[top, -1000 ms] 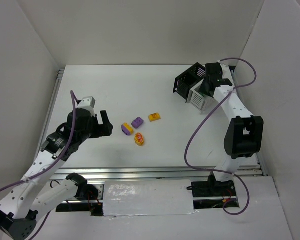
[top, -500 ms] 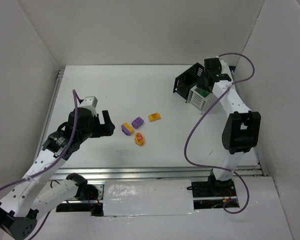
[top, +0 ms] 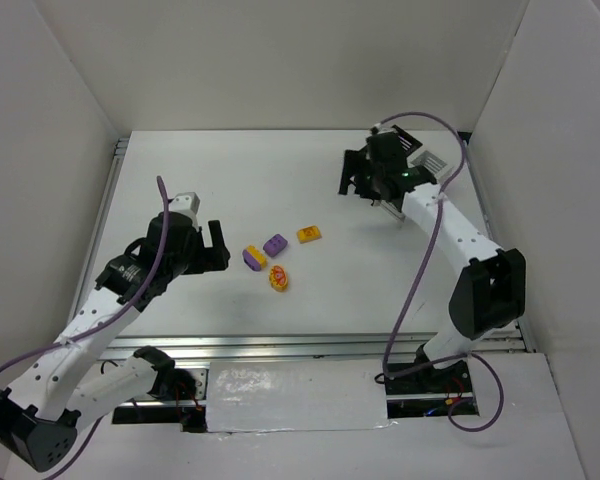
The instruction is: Sort the legos into containers by color
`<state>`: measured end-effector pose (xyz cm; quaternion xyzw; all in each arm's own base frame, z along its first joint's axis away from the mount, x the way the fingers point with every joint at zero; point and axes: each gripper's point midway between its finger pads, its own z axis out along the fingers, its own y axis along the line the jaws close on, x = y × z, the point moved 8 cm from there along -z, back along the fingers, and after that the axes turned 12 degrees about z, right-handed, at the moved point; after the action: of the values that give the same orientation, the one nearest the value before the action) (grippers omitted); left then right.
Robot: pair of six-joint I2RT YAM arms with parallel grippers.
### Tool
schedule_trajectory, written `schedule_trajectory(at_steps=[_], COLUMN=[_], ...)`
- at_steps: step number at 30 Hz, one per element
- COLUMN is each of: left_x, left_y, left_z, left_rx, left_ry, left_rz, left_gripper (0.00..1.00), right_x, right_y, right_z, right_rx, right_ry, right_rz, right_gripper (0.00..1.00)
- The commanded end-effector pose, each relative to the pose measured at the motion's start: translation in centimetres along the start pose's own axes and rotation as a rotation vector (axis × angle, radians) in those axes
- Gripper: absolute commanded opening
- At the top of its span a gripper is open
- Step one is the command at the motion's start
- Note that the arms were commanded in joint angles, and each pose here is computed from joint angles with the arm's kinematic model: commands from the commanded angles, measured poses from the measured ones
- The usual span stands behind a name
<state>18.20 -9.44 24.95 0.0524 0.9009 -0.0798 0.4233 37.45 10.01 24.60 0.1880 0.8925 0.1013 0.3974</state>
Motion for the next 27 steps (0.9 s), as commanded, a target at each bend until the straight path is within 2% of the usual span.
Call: schedule_trajectory(at_steps=[1,6,9,11,14,17,24,27], left_x=[-0.9,-0.9,-0.9,-0.8,-0.8,-0.7,-0.7,-0.7], left_y=[0.5,0.4,0.3,0.3,0.2,0.1,0.0,0.0], left_z=[-0.5,-0.8,-0.9,-0.9,-0.8,-0.7,-1.0,-1.3], left_rx=[-0.054,-0.036,-0.015,-0.012,-0.007,0.003,0.024,0.038], left_ry=[-0.043,-0.059,-0.062,-0.06,-0.057,-0.051,-0.059,-0.07], left_rz=[-0.02,-0.018,-0.014,-0.011,-0.007,-0.002,0.004,0.005], left_gripper=[0.99,1.0,1.0,1.0,1.0,1.0,0.99,1.0], right_x=[4.4,9.7,10.6,10.7,12.0,12.8,14.7,15.2], right_y=[5.4,8.9,9.9,10.2,10.9,11.2,11.1,10.8], right_z=[-2.5,0.3,2.0,2.6,2.5,3.4,7.1,7.7], right_rx=[-0.258,-0.233,-0.09,0.036,0.063,0.075,0.293,0.295], right_ry=[0.094,0.212,0.175,0.1,0.031,0.018,0.019,0.015], right_rz=[-0.135,-0.259,-0.192,-0.069,0.091,0.203,0.287,0.315], right_gripper=[1.0,1.0,1.0,1.0,1.0,1.0,1.0,1.0])
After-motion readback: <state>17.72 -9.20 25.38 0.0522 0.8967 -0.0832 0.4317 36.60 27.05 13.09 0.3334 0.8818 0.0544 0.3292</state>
